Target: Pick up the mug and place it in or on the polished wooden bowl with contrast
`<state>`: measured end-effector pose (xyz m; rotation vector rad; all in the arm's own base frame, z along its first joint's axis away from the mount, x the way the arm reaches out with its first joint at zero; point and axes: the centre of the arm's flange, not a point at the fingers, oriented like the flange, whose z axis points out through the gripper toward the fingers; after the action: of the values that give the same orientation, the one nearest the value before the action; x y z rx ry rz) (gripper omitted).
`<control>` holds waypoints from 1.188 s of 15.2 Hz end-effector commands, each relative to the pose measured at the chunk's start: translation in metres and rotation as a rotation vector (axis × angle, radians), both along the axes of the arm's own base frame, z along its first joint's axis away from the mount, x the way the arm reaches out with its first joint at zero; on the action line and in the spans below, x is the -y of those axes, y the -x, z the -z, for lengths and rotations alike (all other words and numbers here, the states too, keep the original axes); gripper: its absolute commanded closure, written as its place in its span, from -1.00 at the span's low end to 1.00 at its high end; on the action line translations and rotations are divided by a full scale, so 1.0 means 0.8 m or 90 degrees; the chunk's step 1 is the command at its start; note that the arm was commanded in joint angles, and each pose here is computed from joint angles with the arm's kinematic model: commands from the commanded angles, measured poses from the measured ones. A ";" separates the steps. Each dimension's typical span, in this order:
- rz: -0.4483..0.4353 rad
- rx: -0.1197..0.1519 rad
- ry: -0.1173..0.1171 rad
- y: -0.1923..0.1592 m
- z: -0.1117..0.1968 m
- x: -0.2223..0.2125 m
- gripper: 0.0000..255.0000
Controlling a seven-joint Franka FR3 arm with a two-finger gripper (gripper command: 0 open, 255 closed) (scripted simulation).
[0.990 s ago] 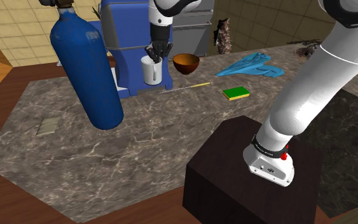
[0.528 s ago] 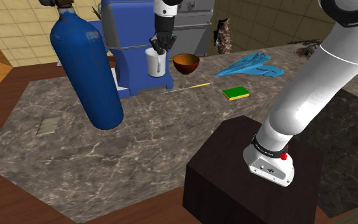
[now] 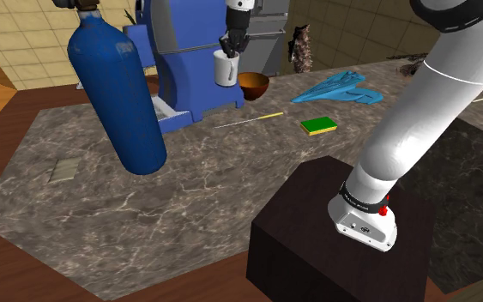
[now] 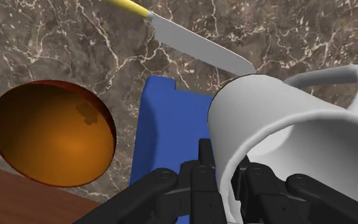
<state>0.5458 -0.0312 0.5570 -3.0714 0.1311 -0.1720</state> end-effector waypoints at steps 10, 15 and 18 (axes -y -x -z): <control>0.007 -0.014 -0.001 -0.041 0.000 0.181 1.00; 0.007 -0.014 -0.001 -0.060 -0.005 0.261 1.00; 0.007 -0.014 -0.001 -0.071 -0.007 0.306 1.00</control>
<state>0.6000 -0.2648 0.5618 -3.0704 0.1531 -0.1289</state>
